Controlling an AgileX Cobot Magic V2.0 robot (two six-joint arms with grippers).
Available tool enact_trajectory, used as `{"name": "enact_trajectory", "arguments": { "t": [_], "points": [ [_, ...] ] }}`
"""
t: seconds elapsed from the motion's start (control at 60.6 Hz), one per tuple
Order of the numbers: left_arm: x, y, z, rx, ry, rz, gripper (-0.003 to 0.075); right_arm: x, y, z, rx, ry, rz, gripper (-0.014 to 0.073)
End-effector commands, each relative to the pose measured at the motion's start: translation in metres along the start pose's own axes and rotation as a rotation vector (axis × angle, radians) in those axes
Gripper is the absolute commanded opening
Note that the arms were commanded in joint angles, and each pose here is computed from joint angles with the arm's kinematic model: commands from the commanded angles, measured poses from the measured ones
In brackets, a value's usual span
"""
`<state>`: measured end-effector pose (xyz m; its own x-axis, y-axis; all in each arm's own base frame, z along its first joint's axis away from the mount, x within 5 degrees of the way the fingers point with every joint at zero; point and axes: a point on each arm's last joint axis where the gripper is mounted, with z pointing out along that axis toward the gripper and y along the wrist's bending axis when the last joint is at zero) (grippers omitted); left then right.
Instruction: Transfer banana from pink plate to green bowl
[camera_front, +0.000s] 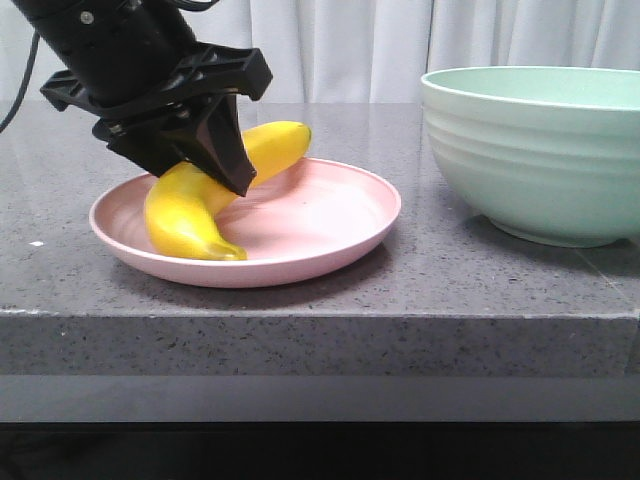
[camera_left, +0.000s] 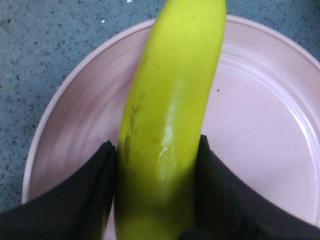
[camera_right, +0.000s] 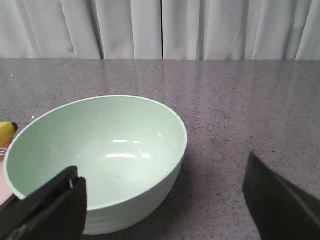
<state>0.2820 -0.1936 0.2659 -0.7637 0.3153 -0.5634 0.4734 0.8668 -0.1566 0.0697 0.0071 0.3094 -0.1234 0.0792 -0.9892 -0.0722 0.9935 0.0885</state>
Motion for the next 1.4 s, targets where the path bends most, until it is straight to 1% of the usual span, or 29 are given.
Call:
{"name": "enact_trajectory", "arguments": {
  "t": [0.0,0.115,0.148,0.214,0.28,0.379,0.412,0.495,0.544,0.561,0.577,0.676,0.726,0.792,0.825,0.957,1.155,1.386],
  "points": [
    [-0.021,-0.007,-0.024,0.024,-0.158,0.002,0.0021,-0.018,0.000,-0.001,0.013,-0.103,-0.006,0.0643],
    [-0.029,-0.013,-0.045,0.041,-0.216,0.011,-0.0014,-0.016,0.001,0.000,0.000,-0.079,0.028,0.0643],
    [-0.031,-0.017,-0.052,0.051,-0.234,0.019,-0.0015,-0.016,0.002,0.000,-0.011,-0.070,0.058,0.0643],
    [-0.033,-0.027,-0.071,0.076,-0.280,0.044,-0.0020,-0.020,0.006,0.001,-0.058,-0.045,0.168,0.0643],
    [-0.033,-0.040,-0.089,0.111,-0.319,0.073,-0.0020,-0.029,0.013,0.002,-0.127,-0.011,0.308,0.0643],
    [-0.027,-0.061,-0.113,0.171,-0.368,0.122,-0.0020,-0.043,0.023,0.008,-0.223,0.034,0.473,0.0643],
    [-0.024,-0.066,-0.118,0.188,-0.378,0.137,-0.0020,-0.049,0.027,0.011,-0.262,0.053,0.513,0.0643],
    [-0.018,-0.080,-0.131,0.233,-0.397,0.171,-0.0020,-0.057,0.034,0.020,-0.341,0.089,0.558,0.0643],
    [-0.014,-0.088,-0.136,0.258,-0.403,0.192,-0.0020,-0.061,0.039,0.027,-0.399,0.103,0.618,0.0643],
    [-0.013,-0.090,-0.138,0.264,-0.403,0.197,-0.0020,-0.061,0.041,0.030,-0.416,0.114,0.619,0.0643],
    [-0.013,-0.092,-0.139,0.270,-0.404,0.201,-0.0020,-0.063,0.042,0.032,-0.439,0.117,0.650,0.0643],
    [-0.008,-0.100,-0.143,0.297,-0.405,0.224,-0.0020,-0.064,0.049,0.048,-0.527,0.154,0.732,0.0643],
    [-0.007,-0.104,-0.143,0.307,-0.403,0.233,-0.0020,-0.066,0.052,0.056,-0.581,0.163,0.792,0.0643],
    [-0.006,-0.106,-0.144,0.312,-0.402,0.237,-0.0020,-0.066,0.056,0.068,-0.635,0.174,0.819,0.0643],
    [-0.006,-0.106,-0.144,0.312,-0.403,0.237,-0.0020,-0.067,0.057,0.075,-0.670,0.169,0.854,0.0643],
    [-0.006,-0.106,-0.144,0.313,-0.405,0.236,-0.0020,-0.064,0.059,0.096,-0.717,0.191,0.897,0.0643],
    [-0.006,-0.106,-0.144,0.313,-0.408,0.236,-0.0020,-0.064,0.068,0.118,-0.775,0.263,0.898,0.0643],
    [-0.006,-0.106,-0.144,0.313,-0.408,0.236,-0.0020,-0.061,0.094,0.132,-0.837,0.359,0.883,0.0638]
  ]
}}
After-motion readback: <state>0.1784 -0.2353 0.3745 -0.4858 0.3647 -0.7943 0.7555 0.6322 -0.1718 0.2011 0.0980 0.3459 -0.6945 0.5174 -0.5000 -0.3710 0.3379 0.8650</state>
